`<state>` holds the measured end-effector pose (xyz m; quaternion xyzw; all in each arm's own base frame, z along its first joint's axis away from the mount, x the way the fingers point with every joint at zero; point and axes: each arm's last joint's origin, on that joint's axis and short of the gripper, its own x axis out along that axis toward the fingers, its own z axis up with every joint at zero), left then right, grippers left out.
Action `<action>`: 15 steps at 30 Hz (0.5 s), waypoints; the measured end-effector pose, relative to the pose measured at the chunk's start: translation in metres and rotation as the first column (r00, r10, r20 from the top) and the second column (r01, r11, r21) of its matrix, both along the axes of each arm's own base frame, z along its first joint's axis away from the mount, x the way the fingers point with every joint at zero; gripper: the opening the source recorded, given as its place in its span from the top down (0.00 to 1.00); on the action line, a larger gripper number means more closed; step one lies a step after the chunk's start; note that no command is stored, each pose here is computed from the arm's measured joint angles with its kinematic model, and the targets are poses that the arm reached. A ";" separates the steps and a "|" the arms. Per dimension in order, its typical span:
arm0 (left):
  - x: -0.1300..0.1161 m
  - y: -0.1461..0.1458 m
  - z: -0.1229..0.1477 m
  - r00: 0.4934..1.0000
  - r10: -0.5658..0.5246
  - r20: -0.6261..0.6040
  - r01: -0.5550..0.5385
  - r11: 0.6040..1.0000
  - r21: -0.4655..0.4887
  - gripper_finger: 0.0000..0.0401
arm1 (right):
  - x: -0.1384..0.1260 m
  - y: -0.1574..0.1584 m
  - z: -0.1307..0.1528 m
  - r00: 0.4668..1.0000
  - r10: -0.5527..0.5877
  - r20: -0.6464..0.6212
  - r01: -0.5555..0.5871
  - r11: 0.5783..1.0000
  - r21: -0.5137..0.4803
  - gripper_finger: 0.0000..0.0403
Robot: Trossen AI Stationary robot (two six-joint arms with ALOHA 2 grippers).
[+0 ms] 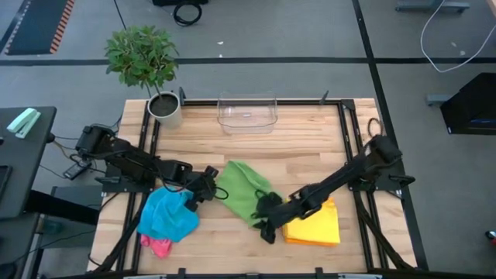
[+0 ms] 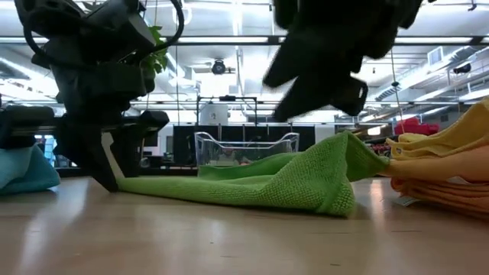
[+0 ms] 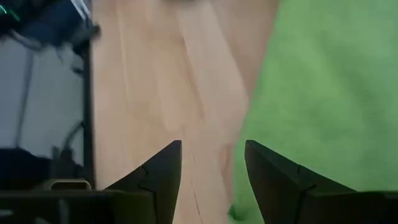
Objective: Fold microfiber towels
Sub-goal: Fold the green towel on the table
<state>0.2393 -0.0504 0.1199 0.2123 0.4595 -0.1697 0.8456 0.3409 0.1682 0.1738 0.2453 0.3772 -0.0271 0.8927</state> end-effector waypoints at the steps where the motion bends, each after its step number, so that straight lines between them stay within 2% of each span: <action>1: 0.000 0.000 0.000 1.000 0.012 -0.003 -0.012 1.000 -0.005 0.70 | 0.005 0.001 -0.003 0.999 0.006 -0.033 -0.006 1.000 -0.013 0.54; 3: 0.000 0.000 -0.001 1.000 0.018 -0.012 -0.018 1.000 -0.018 0.79 | 0.012 0.002 -0.012 0.992 -0.001 -0.126 -0.006 0.998 -0.060 0.54; 7: 0.000 0.001 -0.001 0.999 0.036 -0.013 -0.036 0.999 -0.022 0.96 | 0.026 0.009 -0.017 0.985 0.014 -0.171 -0.035 0.992 -0.119 0.55; 15: 0.001 0.002 0.000 0.995 0.098 -0.020 -0.099 0.995 -0.033 0.98 | 0.031 0.036 -0.027 0.978 0.090 -0.187 -0.125 0.975 -0.182 0.59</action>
